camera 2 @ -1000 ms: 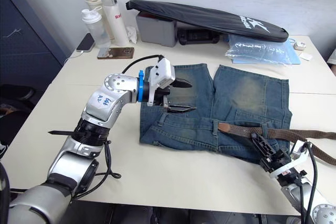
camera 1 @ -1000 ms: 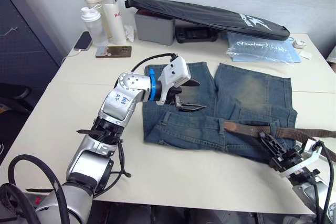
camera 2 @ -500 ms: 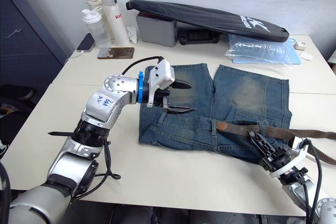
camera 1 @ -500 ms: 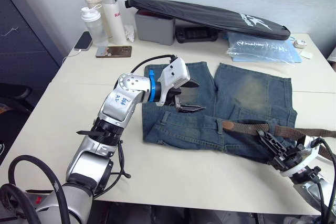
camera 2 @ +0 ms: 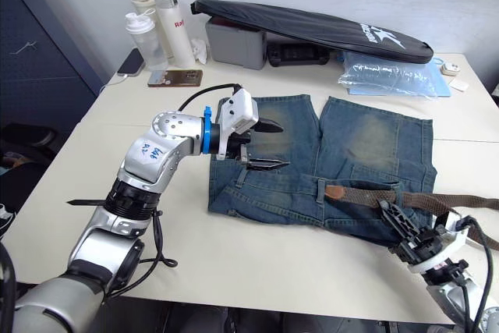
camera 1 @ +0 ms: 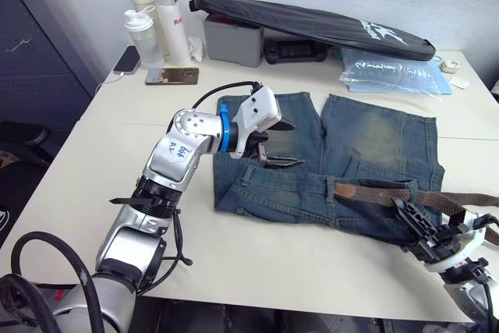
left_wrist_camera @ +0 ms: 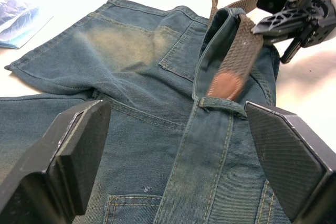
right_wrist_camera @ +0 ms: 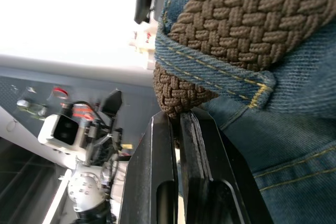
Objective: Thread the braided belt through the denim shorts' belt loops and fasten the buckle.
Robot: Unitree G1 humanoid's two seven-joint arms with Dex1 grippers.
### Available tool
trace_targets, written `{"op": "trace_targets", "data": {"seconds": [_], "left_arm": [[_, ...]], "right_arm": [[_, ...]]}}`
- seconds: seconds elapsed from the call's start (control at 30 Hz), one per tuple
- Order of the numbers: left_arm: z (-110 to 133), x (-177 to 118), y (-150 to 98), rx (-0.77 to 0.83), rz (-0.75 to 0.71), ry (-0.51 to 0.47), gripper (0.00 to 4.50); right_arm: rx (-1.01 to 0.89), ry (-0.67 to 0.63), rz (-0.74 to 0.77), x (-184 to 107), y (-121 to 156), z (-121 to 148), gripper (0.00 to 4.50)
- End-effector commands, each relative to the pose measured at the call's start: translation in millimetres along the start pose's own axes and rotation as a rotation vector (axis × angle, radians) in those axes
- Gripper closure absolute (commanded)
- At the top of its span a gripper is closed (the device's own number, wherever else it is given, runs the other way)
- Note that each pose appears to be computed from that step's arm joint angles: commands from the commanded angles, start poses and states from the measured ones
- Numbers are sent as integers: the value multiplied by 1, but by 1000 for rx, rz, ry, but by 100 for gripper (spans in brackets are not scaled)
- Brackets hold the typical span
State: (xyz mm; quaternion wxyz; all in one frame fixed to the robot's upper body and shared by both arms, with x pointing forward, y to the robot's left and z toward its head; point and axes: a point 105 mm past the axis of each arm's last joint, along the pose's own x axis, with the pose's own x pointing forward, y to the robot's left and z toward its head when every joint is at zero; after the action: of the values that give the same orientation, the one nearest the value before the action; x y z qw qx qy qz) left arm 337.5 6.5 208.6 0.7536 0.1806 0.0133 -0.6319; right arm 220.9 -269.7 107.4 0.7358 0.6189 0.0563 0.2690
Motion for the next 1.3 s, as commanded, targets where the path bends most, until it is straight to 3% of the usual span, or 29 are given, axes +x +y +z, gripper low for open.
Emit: {"op": "trace_targets", "data": {"seconds": [0.03,0.27,0.5,0.87,1.0,1.3], "left_arm": [[9,-1,-4,33,-13,-26,0],[10,-1,-5,37,-13,-24,0],[10,-1,-6,35,-11,-25,0],[11,0,-6,37,-13,-28,0],[10,-2,-5,33,-2,-27,0],[8,-3,-5,27,10,-27,0]], "right_arm": [[0,27,48,-3,14,2,446],[-103,26,-204,10,-34,-2,446],[-96,-23,-159,23,-26,-2,446],[-126,173,-203,34,-34,-23,446],[-137,178,-257,32,-43,-18,446],[-181,184,-234,78,-36,-44,446]]}}
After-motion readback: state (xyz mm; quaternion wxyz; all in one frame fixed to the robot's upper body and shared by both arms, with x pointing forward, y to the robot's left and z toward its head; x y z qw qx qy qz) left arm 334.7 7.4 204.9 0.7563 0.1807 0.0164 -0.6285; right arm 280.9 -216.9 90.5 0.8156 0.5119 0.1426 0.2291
